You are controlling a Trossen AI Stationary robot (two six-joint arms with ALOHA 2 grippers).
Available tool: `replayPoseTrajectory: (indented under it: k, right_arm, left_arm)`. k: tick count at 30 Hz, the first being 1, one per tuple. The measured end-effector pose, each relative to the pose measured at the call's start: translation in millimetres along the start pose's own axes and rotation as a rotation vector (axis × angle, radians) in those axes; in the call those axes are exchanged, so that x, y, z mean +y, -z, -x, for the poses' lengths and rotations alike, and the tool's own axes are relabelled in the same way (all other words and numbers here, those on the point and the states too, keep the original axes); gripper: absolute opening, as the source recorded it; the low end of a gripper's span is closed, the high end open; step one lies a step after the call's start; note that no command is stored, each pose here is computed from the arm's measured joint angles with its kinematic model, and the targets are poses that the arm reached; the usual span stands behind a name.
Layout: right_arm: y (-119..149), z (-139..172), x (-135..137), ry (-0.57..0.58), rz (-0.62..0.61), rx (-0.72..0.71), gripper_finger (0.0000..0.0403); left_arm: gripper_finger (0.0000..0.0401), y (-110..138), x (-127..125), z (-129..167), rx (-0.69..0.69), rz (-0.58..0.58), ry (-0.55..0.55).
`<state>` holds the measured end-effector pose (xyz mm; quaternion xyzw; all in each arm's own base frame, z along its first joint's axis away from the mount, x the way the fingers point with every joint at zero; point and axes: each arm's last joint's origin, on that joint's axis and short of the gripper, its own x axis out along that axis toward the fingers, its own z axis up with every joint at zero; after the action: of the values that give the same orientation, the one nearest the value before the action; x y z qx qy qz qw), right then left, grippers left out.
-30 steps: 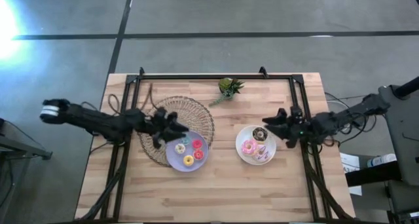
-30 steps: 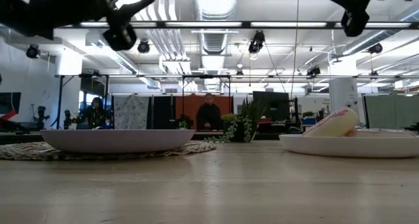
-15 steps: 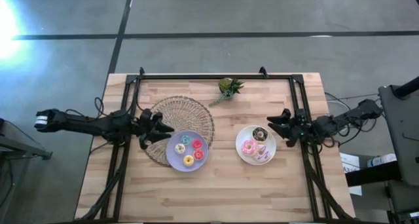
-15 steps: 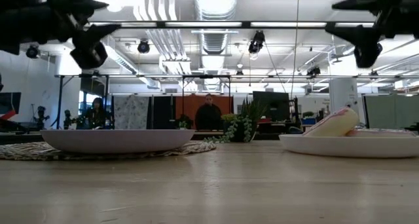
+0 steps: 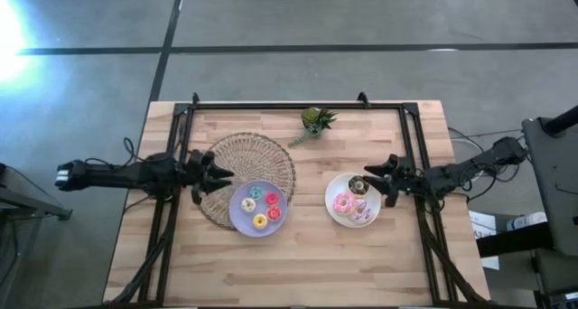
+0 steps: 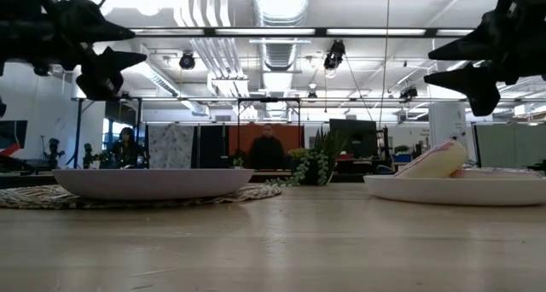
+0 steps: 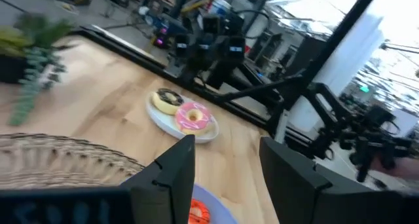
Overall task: Pick & Place donuts
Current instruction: Return to Home Position
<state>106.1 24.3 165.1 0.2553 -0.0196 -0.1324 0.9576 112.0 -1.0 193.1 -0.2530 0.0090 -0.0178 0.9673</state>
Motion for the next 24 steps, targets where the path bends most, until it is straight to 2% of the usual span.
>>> replayPoseTrajectory:
  k: [7, 13, 19, 24]
  right_arm:
    - [-2.4, 0.1, -3.2, 0.113, -0.003, -0.071, 0.0201]
    - [-2.4, 0.1, -3.3, 0.115, -0.003, -0.072, 0.0201]
    - [-2.4, 0.1, -3.3, 0.115, -0.003, -0.072, 0.0201]
    - [-2.5, 0.1, -3.2, 0.115, -0.003, -0.072, 0.0201]
  left_arm:
    - [0.0145, 11.2, 10.7, 9.1, 0.080, 0.048, -0.147]
    - [0.0145, 9.0, 9.5, 12.1, 0.056, 0.011, -0.140]
    - [0.0145, 9.6, 13.7, 12.8, 0.023, -0.026, -0.253]
    - [0.0145, 9.7, 14.1, 12.8, 0.020, -0.026, -0.264]
